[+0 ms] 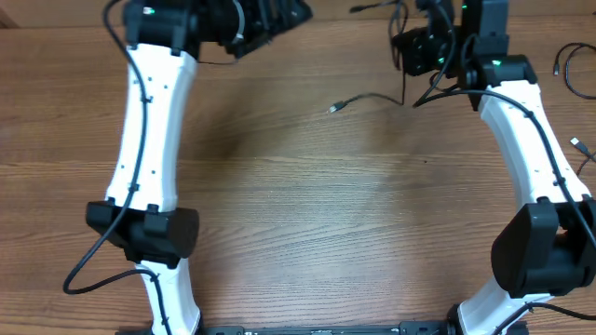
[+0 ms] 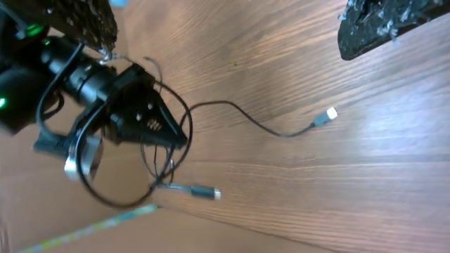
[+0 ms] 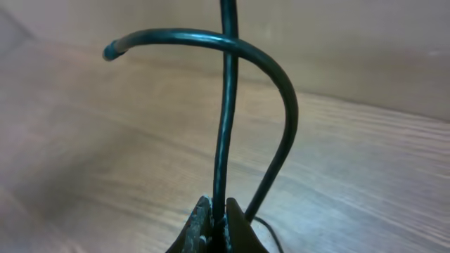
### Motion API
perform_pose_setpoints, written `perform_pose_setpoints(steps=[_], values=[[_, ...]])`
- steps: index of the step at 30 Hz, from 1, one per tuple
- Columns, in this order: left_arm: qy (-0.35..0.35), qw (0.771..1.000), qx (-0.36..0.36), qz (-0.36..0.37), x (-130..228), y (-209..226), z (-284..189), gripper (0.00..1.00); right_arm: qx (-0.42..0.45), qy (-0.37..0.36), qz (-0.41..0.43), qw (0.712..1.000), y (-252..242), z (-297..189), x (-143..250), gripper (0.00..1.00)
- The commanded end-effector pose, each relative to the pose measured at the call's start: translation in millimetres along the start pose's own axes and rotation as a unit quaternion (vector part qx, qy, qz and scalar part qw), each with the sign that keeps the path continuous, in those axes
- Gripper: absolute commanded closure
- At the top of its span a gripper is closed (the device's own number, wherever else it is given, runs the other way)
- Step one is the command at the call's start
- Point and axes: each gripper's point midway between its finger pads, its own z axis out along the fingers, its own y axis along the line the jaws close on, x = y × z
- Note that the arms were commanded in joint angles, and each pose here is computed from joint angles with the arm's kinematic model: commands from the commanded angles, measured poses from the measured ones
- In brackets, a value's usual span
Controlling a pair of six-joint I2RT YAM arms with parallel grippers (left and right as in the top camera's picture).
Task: Untangle cables
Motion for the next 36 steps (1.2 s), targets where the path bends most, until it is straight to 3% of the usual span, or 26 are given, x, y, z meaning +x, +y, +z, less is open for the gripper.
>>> perform_pose_setpoints(steps=[1,9,19,27,31,33,36], values=[[-0.003,1.000,-0.004,0.030,10.3,-23.5,21.4,0.00,-0.018,-0.016,0.018,1.000,5.1,-2.4,-9.8,0.96],[-0.054,0.991,-0.119,0.009,18.1,-12.8,68.8,0.01,-0.017,-0.016,0.042,0.999,4.4,-2.4,-10.0,0.96],[-0.104,0.983,-0.147,-0.022,8.7,-10.1,83.7,0.08,0.065,-0.017,0.119,0.991,-23.6,-3.7,-6.7,0.96],[-0.135,0.981,-0.139,-0.030,-2.7,-17.0,83.2,0.07,0.120,-0.026,0.222,0.967,-41.2,-6.5,-1.8,0.96],[-0.139,0.981,-0.135,-0.028,-4.7,-19.2,83.3,0.04,0.137,0.008,0.289,0.947,-28.3,0.9,20.1,0.96],[-0.140,0.980,-0.137,-0.027,-6.6,-16.7,81.9,0.04,0.166,0.037,0.285,0.943,-18.4,10.8,39.4,0.96],[-0.143,0.979,-0.139,-0.030,-10.4,-12.4,79.3,0.04,0.308,0.084,0.237,0.918,-36.3,15.6,82.4,0.96]])
